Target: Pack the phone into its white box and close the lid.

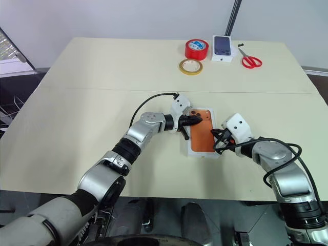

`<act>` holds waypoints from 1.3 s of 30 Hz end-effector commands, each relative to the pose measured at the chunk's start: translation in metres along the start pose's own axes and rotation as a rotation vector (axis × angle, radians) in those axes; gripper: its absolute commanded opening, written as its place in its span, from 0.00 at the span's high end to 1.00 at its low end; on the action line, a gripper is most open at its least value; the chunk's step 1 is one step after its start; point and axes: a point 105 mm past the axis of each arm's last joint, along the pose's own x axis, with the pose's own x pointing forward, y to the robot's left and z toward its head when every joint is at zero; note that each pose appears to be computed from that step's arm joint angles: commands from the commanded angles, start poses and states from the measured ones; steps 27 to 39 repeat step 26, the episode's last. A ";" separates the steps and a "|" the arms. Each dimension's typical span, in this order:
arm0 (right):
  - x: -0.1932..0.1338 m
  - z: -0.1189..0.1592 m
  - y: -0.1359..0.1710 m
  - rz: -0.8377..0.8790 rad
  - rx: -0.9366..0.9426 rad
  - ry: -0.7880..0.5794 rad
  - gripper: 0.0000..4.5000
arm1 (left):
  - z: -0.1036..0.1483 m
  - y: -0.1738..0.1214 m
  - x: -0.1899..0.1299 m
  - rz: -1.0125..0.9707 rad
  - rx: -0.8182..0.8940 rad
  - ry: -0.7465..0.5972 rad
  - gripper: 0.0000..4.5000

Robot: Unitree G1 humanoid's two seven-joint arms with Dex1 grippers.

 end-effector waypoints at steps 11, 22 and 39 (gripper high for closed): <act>-0.018 0.052 -0.007 0.101 0.109 -0.278 0.00 | 0.039 0.034 -0.083 0.053 -0.012 -0.245 0.01; -0.063 0.031 -0.031 0.130 0.028 -0.266 0.00 | -0.015 0.057 -0.233 0.281 -0.032 -0.163 0.01; -0.070 0.011 -0.038 0.124 0.027 -0.200 0.00 | -0.035 0.048 -0.253 0.325 -0.065 -0.116 0.01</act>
